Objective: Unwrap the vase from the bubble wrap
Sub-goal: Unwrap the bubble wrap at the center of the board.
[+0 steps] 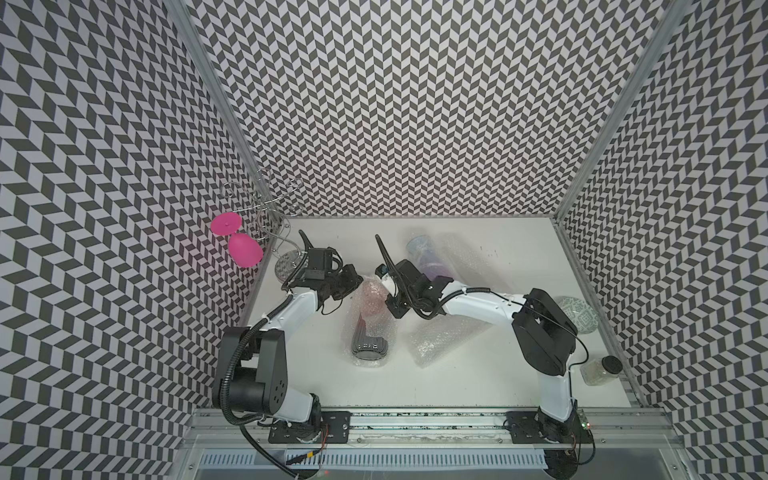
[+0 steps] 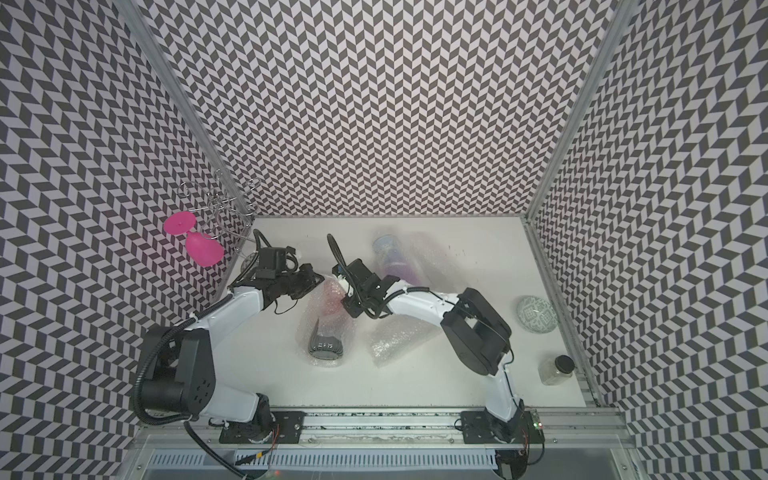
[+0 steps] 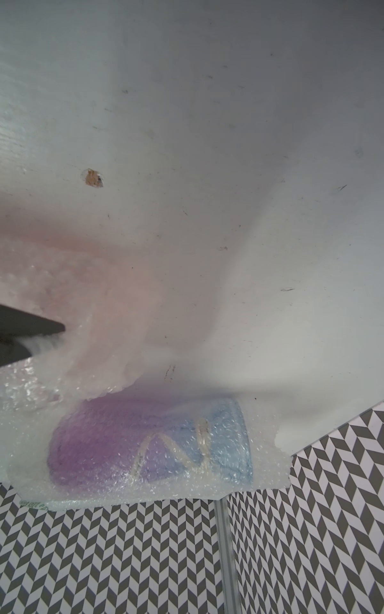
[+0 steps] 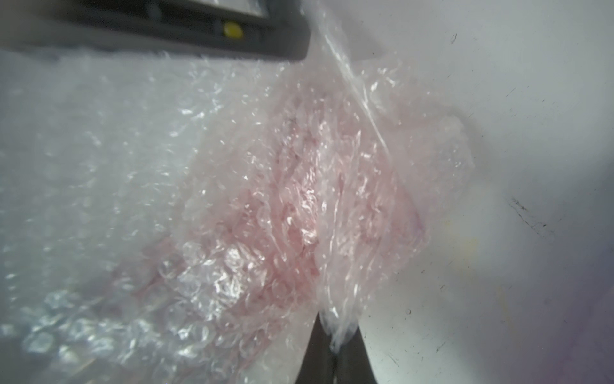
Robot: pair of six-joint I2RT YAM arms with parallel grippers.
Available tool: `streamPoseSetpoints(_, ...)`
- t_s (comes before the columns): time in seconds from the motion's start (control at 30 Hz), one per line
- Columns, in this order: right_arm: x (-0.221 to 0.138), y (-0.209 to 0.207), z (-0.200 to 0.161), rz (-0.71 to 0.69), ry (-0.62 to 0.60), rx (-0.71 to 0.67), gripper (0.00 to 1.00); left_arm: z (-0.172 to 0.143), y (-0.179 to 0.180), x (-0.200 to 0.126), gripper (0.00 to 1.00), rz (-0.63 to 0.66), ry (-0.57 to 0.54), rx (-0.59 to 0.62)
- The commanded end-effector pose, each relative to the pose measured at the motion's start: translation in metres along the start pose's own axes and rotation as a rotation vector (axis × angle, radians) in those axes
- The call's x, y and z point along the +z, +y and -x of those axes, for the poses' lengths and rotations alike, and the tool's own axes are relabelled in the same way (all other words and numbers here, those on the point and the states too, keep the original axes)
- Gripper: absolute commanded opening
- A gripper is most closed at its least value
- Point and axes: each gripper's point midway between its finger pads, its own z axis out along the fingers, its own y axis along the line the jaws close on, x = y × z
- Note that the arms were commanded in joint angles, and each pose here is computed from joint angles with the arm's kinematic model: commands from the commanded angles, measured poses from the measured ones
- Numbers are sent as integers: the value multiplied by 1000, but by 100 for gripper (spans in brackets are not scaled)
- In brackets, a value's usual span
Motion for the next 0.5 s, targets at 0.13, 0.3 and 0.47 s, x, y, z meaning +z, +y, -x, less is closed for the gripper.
streamPoseSetpoints(0.13,-17,11,-15,43,28,-8,0,16,-17,-6,5,106,-63,277)
streamPoseSetpoints(0.3,-30,22,14,139,-46,24,14,-8,-16,-7,19,130,-33,316)
streamPoseSetpoints(0.47,-35,15,25,221,-75,134,35,-13,-12,-12,18,137,-36,305)
